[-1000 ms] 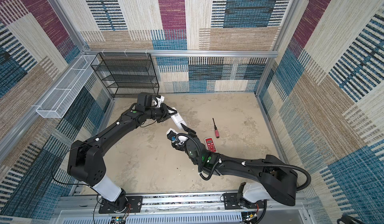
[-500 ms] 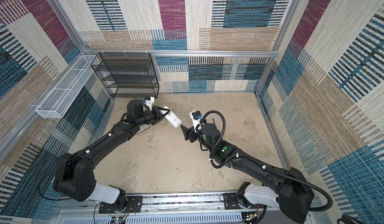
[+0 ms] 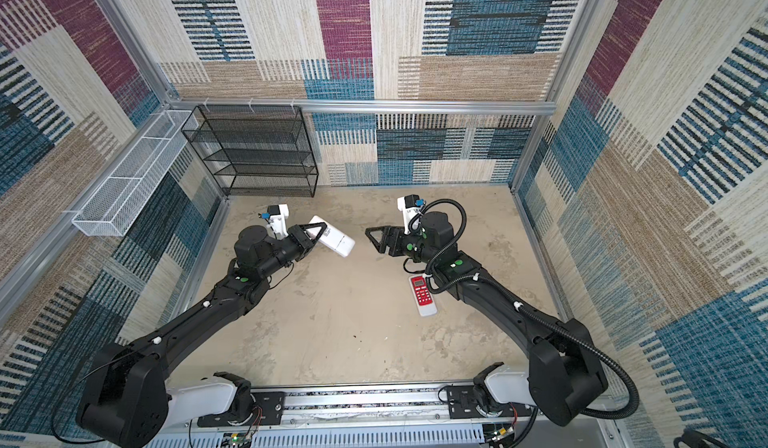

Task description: Unload the batteries from the remote control

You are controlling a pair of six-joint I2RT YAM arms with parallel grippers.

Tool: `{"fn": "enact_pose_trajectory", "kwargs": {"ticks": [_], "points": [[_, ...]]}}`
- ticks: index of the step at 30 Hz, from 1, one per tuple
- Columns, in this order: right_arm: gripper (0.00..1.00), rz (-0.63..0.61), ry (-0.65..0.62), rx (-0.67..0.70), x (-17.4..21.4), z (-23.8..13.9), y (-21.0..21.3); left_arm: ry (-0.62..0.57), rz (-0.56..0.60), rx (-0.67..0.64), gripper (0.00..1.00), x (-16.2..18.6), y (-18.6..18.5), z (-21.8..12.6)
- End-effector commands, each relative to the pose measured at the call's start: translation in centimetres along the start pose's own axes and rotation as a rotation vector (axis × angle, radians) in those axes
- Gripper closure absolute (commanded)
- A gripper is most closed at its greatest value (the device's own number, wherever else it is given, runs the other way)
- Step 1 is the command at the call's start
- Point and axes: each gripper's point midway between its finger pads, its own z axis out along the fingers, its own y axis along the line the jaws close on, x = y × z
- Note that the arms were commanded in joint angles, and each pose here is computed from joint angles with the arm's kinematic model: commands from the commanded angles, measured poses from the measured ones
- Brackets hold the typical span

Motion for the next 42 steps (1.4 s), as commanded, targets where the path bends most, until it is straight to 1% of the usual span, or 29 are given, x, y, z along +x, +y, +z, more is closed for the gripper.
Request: {"fn": "enact_pose_trajectory", "kwargs": {"ticks": [1,3,4,9,11,13,17,20,24,36,42], "points": [[0.19,0.045,0.037,-0.104,-0.5,0.4,2.2,-0.119,-0.015,0.107,1.0,-2.2,-2.6,-1.0],[0.19,0.08,0.04,-0.081,-0.8,0.7,1.9,-0.144,-0.039,0.126,1.0,-2.4,-2.7,-1.4],[0.21,0.088,0.05,-0.086,-0.8,0.9,2.0,-0.158,-0.051,0.137,1.0,-2.6,-2.8,-1.5],[0.28,0.145,0.12,-0.175,-0.6,2.3,3.2,-0.19,-0.088,0.21,1.0,-3.1,-4.0,-2.0],[0.31,0.17,0.122,-0.19,-0.7,2.7,3.3,-0.193,-0.1,0.235,1.0,-3.3,-4.5,-2.0],[0.32,0.175,0.115,-0.183,-1.0,2.8,3.3,-0.196,-0.105,0.245,1.0,-3.4,-4.6,-2.0],[0.37,0.184,0.127,-0.166,-1.0,3.3,3.2,-0.199,-0.111,0.245,1.0,-3.5,-4.7,-2.0],[0.37,0.185,0.137,-0.172,-1.0,3.8,3.5,-0.199,-0.109,0.245,1.0,-3.5,-4.7,-2.1],[0.41,0.191,0.163,-0.166,-0.4,4.8,3.5,-0.204,-0.11,0.24,1.0,-3.4,-4.5,-2.2],[0.44,0.193,0.203,-0.225,0.6,6.6,5.0,-0.208,-0.115,0.229,1.0,-3.4,-4.1,-2.2],[0.47,0.2,0.195,-0.274,0.5,6.9,5.6,-0.202,-0.121,0.234,1.0,-3.3,-4.2,-2.2]]}}
